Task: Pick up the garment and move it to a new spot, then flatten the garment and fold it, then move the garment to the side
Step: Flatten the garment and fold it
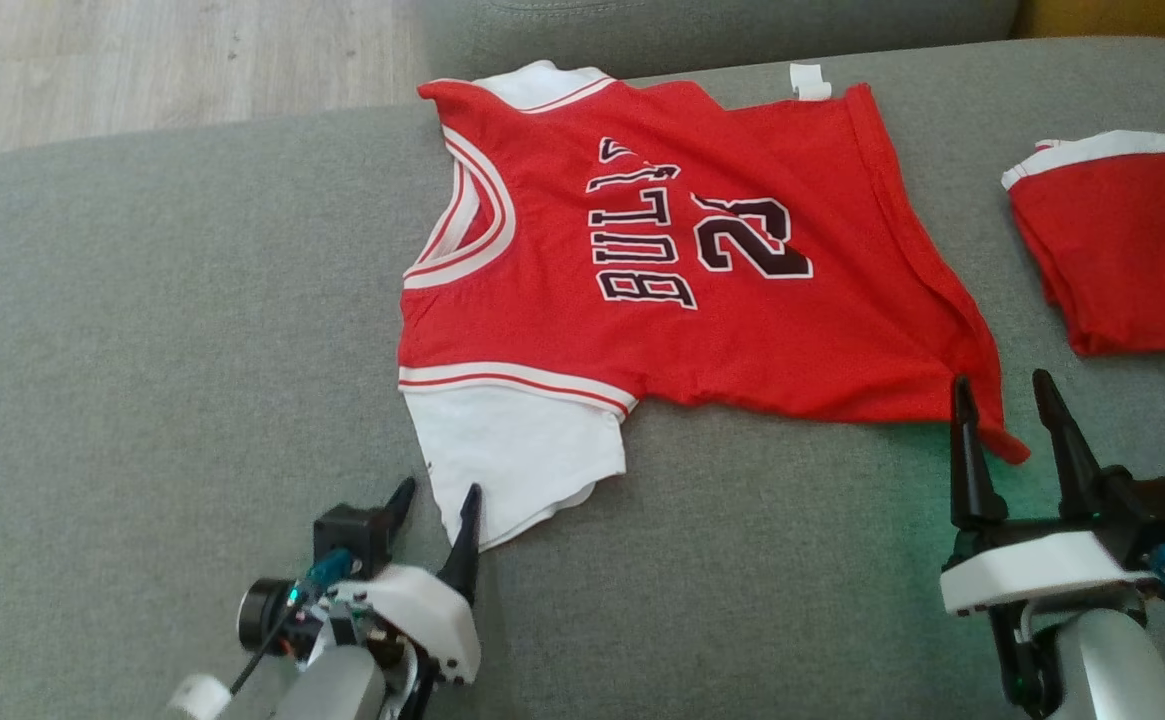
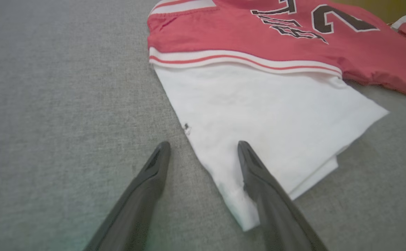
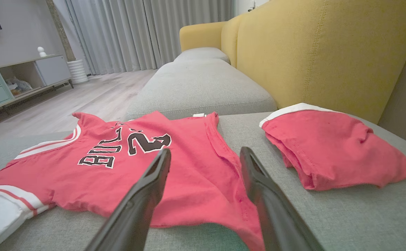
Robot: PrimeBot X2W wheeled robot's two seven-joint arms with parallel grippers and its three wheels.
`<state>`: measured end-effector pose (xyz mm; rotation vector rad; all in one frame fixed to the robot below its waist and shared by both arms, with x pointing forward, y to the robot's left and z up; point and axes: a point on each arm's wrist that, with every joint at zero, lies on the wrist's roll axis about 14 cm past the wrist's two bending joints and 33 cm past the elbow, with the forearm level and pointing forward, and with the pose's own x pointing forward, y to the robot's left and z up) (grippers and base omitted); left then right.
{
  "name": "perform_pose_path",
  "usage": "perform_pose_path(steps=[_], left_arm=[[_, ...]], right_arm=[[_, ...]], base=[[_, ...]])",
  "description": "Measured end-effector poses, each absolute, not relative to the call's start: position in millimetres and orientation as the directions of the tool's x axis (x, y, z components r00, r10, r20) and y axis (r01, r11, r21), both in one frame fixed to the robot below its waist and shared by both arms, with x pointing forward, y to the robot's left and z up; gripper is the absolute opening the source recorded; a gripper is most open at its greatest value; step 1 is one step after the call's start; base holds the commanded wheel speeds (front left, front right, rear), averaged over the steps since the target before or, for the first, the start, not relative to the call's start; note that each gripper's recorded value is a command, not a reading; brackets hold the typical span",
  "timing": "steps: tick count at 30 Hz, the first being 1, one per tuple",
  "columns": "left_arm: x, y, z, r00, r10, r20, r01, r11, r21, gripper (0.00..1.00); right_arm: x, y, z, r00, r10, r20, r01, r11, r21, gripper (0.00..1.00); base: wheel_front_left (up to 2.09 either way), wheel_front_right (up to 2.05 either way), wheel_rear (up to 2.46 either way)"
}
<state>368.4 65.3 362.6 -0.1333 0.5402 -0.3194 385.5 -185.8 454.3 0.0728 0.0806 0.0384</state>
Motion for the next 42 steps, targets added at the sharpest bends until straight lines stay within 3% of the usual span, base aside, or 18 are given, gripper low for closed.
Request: perform_pose_path(steps=[6, 7, 8, 9, 10, 14, 18, 25, 31, 42], left_arm=[[371.4, 59.2, 362.3, 0.784, -0.351, -0.512, 0.289, 0.936, -0.199, 1.00], [370.7, 57.7, 362.9, 0.781, -0.358, -0.511, 0.297, 0.934, -0.201, 0.96], [369.6, 56.3, 363.0, 0.777, -0.364, -0.514, 0.304, 0.931, -0.200, 0.53], [368.4, 54.7, 363.0, 0.771, -0.371, -0.517, 0.312, 0.928, -0.201, 0.20], [366.8, 52.3, 363.1, 0.763, -0.382, -0.521, 0.322, 0.924, -0.207, 0.00], [361.5, 42.3, 367.2, 0.749, -0.418, -0.514, 0.361, 0.908, -0.213, 0.00], [363.7, 43.4, 377.8, 0.785, -0.410, -0.464, 0.351, 0.912, -0.213, 0.00], [394.5, 61.8, 436.9, 0.929, -0.315, -0.192, 0.275, 0.938, -0.209, 0.00], [407.9, 75.4, 472.6, 0.965, -0.254, -0.060, 0.235, 0.947, -0.220, 0.00], [408.6, 81.0, 482.4, 0.970, -0.242, -0.018, 0.232, 0.946, -0.226, 0.00]], right_arm=[[385.2, -188.8, 454.0, 0.996, 0.031, -0.080, -0.024, 0.996, 0.082, 1.00], [385.2, -188.9, 454.1, 0.996, 0.031, -0.079, -0.024, 0.996, 0.082, 1.00], [385.0, -188.8, 453.9, 0.996, 0.031, -0.080, -0.024, 0.996, 0.082, 1.00], [384.7, -188.7, 453.9, 0.996, 0.031, -0.080, -0.024, 0.996, 0.082, 1.00], [384.5, -188.7, 454.4, 0.996, 0.031, -0.079, -0.025, 0.996, 0.082, 1.00], [383.2, -189.2, 457.1, 0.997, 0.029, -0.072, -0.023, 0.996, 0.083, 1.00], [381.2, -190.2, 457.2, 0.997, 0.025, -0.073, -0.018, 0.996, 0.092, 1.00], [368.5, -205.0, 435.2, 0.989, -0.020, -0.149, 0.032, 0.996, 0.081, 1.00], [354.6, -215.5, 404.0, 0.962, -0.053, -0.267, 0.076, 0.994, 0.079, 1.00], [370.1, -204.6, 376.0, 0.926, -0.031, -0.375, 0.096, 0.983, 0.155, 1.00]], base=[[0.00, 0.00, 0.00], [0.00, 0.00, 0.00], [0.00, 0.00, 0.00], [0.00, 0.00, 0.00], [0.00, 0.00, 0.00], [0.00, 0.00, 0.00], [0.00, 0.00, 0.00], [0.00, 0.00, 0.00], [0.00, 0.00, 0.00], [0.00, 0.00, 0.00]])
